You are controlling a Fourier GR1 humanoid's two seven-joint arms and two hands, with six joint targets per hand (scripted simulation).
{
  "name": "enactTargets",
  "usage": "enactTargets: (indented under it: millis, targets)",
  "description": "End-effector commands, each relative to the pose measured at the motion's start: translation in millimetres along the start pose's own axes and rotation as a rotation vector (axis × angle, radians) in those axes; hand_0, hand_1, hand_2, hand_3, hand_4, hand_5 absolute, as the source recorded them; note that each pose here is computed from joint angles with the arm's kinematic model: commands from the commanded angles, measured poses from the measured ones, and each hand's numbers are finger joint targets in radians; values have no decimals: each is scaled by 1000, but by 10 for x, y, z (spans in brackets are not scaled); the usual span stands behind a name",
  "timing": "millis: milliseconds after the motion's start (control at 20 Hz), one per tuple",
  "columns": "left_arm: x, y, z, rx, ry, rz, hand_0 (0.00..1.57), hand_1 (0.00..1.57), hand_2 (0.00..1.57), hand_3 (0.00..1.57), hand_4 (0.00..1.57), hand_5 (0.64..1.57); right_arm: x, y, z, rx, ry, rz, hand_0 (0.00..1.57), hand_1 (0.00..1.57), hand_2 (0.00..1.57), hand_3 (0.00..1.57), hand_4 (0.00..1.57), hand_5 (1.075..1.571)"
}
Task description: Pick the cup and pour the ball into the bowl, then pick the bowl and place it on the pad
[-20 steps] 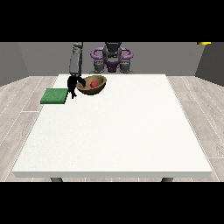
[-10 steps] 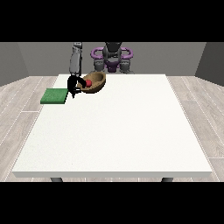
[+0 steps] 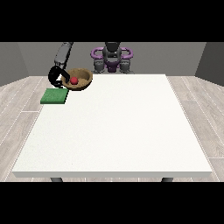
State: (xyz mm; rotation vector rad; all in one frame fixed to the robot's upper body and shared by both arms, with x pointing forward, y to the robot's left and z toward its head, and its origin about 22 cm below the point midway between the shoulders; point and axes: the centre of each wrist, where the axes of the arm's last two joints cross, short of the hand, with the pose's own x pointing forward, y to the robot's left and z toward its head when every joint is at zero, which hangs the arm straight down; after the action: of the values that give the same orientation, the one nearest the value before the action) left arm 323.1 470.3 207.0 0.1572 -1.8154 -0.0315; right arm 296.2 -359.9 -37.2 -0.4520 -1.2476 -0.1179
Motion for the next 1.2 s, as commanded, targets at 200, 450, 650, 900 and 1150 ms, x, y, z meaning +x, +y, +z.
enactTargets:
  millis: [200, 450, 650, 900, 1150]
  targets:
    - [-72, 368, 190, 73, 57, -43, 0, 0, 0, 0, 1198, 1545, 888, -666, -215, -10, 53, 140, 1571, 1571, 1571, 545, 1101, 1567]
    - [-79, 458, 219, 107, -4, -20, 0, 0, 0, 0, 1203, 1542, 1076, -1042, -247, -15, -15, 107, 1571, 1571, 1571, 585, 1094, 1564]
    - [-249, 423, 305, 63, -33, -20, 0, 0, 0, 0, 1207, 1551, 1306, -1372, -292, -51, -36, 23, 1571, 1571, 1571, 585, 1094, 1564]
    - [176, 393, 110, 45, -117, -6, 0, 0, 0, 0, 1215, 1552, 1035, -1268, -398, -103, -64, -51, 1571, 1571, 1571, 430, 1069, 1564]
    - [37, 547, 238, 57, -82, -29, 0, 0, 0, 0, 1205, 1556, 849, -852, -427, -62, -23, -91, 1571, 1571, 1571, 454, 1044, 1570]
